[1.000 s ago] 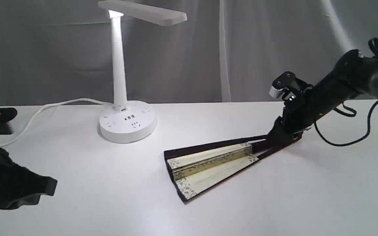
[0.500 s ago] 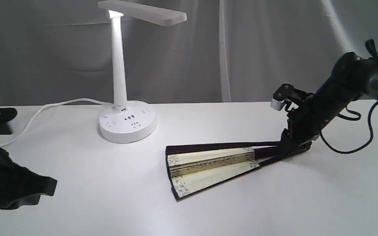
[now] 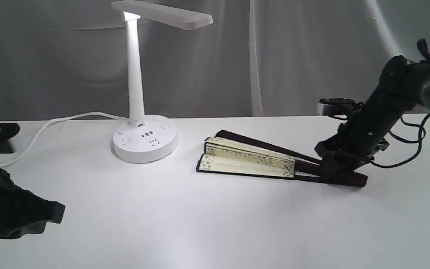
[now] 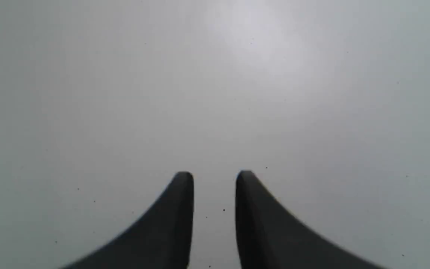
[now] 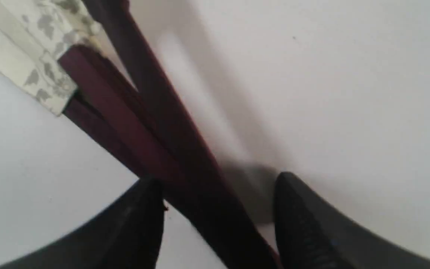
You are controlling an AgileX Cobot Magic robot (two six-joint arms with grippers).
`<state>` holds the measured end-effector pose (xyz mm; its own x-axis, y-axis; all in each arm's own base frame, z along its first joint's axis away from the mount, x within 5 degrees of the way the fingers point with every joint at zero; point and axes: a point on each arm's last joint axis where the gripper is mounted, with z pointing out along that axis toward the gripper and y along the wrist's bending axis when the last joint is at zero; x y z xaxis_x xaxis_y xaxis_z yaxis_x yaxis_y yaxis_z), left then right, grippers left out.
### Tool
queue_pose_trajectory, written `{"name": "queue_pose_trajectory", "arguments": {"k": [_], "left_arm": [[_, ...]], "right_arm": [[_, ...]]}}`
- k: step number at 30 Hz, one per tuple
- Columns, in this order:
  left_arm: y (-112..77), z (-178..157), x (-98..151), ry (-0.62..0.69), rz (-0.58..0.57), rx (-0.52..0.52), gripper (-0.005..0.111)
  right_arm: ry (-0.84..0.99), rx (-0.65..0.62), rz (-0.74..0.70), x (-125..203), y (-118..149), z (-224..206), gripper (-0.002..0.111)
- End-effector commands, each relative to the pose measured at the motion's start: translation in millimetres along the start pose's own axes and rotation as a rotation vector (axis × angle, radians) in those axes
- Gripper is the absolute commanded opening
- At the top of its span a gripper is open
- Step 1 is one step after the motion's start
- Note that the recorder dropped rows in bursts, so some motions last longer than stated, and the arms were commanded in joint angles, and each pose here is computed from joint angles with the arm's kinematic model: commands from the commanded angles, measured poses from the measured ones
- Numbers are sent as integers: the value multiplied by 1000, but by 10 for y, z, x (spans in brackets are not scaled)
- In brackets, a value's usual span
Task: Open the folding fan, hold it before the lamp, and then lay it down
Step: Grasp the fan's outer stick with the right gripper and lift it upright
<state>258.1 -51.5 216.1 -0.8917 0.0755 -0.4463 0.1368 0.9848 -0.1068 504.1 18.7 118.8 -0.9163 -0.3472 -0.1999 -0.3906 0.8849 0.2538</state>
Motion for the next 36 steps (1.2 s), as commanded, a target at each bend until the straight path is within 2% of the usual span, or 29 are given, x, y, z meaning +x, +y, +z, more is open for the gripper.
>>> {"name": "queue_pose_trajectory", "arguments": {"k": [1,8,17,24,30,36], "left_arm": [[-27,-8,-28,-17,7,8,21],[-27,-8,-25,-13,5,8,21],[-27,-8,-23,-11,5,9,21],[-27,-8,-15,-2,5,9,21],[-34,-8,-13,0,-5,16,21],[-72,-9,-10,4,-33,51,21]], "right_arm": [[16,15,83,16,12,-81,46],[29,-7,110,11,206,-84,46],[125,-30,65,127,635,34,46],[149,-48,43,229,940,-82,46],[152,-154,83,289,1207,-69,46],[150,-155,73,286,1252,-86,46]]}}
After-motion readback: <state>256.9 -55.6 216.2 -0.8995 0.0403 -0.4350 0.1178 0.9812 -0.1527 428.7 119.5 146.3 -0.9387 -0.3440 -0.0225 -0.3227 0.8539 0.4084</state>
